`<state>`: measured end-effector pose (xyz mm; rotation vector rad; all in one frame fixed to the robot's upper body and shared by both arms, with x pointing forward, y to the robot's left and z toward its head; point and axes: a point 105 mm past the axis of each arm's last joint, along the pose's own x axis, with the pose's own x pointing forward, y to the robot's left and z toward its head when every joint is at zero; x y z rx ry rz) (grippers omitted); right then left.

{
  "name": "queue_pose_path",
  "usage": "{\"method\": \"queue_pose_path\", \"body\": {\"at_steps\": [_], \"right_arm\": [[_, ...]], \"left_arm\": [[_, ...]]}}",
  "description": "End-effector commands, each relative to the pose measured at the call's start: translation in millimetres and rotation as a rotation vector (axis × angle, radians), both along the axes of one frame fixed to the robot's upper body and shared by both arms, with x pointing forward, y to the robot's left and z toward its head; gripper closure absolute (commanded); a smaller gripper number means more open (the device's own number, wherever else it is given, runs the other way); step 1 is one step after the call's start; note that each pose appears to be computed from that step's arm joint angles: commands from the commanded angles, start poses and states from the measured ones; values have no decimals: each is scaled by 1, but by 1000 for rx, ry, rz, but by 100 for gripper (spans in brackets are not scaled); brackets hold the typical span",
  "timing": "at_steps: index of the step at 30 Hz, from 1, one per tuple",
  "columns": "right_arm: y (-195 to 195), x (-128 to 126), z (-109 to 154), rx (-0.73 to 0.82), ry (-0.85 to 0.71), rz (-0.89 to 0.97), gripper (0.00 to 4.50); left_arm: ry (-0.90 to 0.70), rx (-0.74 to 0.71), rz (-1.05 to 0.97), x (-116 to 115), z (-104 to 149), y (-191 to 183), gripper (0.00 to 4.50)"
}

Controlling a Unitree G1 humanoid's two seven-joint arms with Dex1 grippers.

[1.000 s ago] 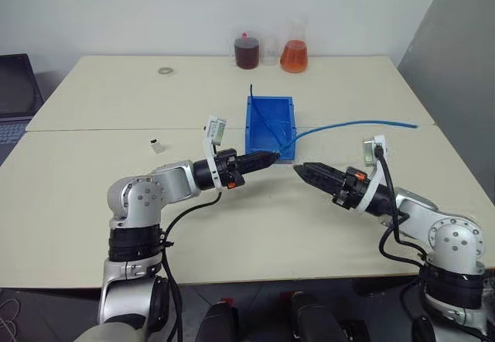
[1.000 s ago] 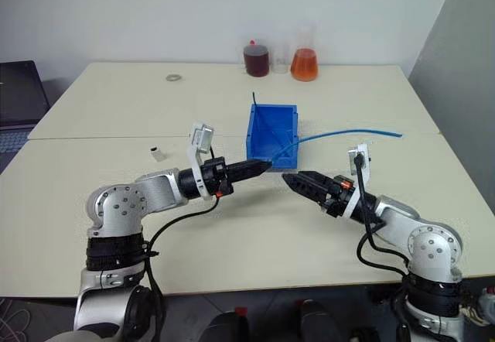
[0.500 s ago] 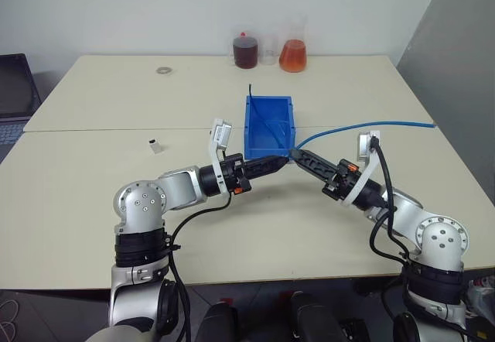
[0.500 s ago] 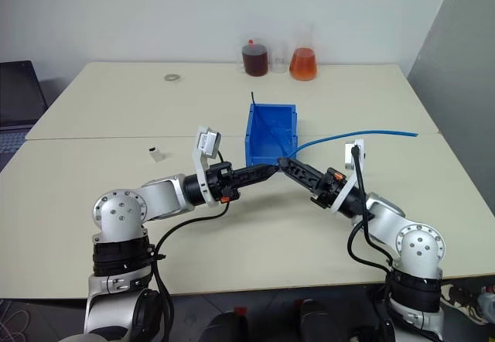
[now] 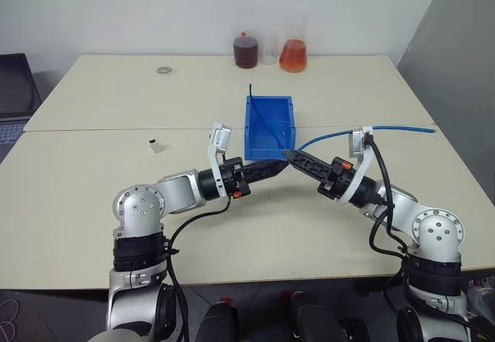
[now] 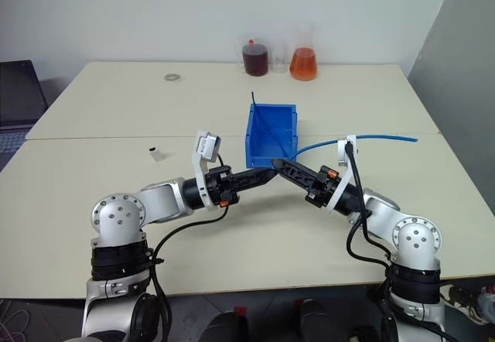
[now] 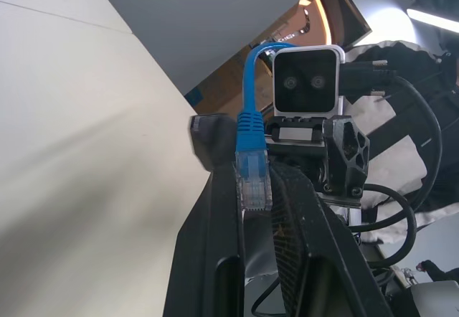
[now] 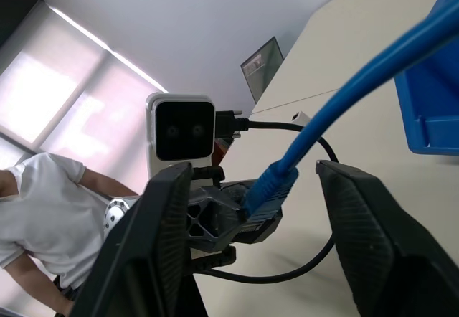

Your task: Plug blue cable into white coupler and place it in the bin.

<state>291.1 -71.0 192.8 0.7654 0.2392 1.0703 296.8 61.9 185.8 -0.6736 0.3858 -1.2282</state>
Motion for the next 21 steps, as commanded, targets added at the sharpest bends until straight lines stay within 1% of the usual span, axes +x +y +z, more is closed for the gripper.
{"method": "queue_pose_path", "body": {"at_steps": [1, 4, 5, 7, 9, 13, 15, 16, 20, 21], "right_arm": [[1, -6, 12, 37, -48, 40, 277], [2, -6, 11, 30, -49, 46, 346], [2, -6, 10, 30, -48, 46, 358], [1, -4, 9, 27, -46, 45, 404], [0, -3, 9, 27, -46, 46, 433], [0, -3, 8, 19, -51, 45, 434], [-1, -1, 6, -4, -56, 32, 434], [-1, -1, 5, -13, -59, 27, 434], [-2, 3, 5, -46, -78, 19, 434], [-2, 3, 5, -48, -80, 18, 434]], "left_arm": [[-59, -27, -11, -4, 14, 0, 427], [-58, -28, -14, -4, 14, -1, 427], [-59, -27, -16, -4, 14, -1, 427], [-61, -25, -19, -4, 14, -1, 427], [-68, -22, -21, -5, 14, -1, 427], [-88, -13, -18, -5, 15, -1, 427], [-99, -15, -25, -6, 16, -1, 357], [-103, -16, -30, -7, 16, -1, 343], [-133, -26, -30, -10, 21, 6, 253], [-136, -25, -27, -9, 22, 8, 240]]}}
